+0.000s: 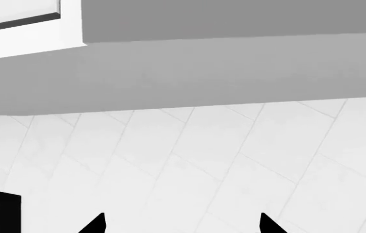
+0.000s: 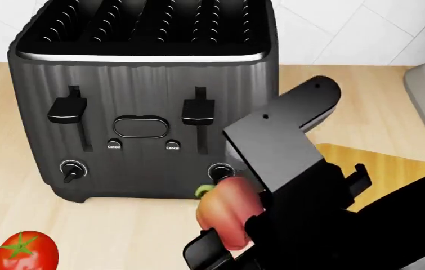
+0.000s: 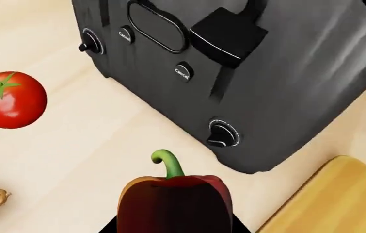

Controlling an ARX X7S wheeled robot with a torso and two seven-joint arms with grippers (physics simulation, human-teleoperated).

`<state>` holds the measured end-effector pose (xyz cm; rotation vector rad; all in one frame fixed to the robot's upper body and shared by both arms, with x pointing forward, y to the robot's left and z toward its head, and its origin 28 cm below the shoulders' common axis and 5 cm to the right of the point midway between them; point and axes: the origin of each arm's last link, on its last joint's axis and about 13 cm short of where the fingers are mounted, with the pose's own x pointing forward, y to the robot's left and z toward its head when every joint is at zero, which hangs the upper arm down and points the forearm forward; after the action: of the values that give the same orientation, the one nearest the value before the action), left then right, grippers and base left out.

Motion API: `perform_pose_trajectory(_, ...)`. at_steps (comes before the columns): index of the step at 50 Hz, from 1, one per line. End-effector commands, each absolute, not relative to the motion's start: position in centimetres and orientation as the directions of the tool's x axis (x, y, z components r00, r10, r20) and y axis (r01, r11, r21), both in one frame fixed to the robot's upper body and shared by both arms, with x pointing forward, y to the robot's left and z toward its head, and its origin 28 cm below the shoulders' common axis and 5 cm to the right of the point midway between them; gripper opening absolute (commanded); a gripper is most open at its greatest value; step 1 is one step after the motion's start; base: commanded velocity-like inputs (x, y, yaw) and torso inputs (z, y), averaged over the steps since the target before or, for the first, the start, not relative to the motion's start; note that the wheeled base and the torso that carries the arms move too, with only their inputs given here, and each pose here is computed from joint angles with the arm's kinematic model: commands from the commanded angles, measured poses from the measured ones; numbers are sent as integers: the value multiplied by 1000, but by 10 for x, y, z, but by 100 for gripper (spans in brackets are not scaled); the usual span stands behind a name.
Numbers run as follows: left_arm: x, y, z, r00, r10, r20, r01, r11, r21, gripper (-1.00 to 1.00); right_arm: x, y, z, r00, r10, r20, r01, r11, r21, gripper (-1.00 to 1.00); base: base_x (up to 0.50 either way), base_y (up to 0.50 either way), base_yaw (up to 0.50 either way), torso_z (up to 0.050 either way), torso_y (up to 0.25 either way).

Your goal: Place the avocado, onion, tomato and bell pepper on the cutting board.

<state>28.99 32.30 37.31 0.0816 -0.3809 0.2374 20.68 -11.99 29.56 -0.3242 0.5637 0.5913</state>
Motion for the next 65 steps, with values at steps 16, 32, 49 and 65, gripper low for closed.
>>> perform_pose_trajectory(16,289,322,376,899,209,384,-240,970,34,100,223,-171,320,833,213,-511,-348,920,-183,-100,0,0,0,0,0)
perform_pose_trajectory(32,289,321,374,901,205,381,-236,971,36,100,257,-189,311,856,117,-503,-226,960,-162,-100,0,0,0,0,0)
perform_pose_trajectory(49,289,323,374,900,209,381,-240,970,34,100,273,-211,301,865,-29,-500,-60,985,-161,-100,0,0,0,0,0)
perform_pose_trajectory(65,291,322,372,902,208,378,-239,970,37,100,280,-227,285,860,-126,-495,61,988,-145,-100,0,0,0,0,0)
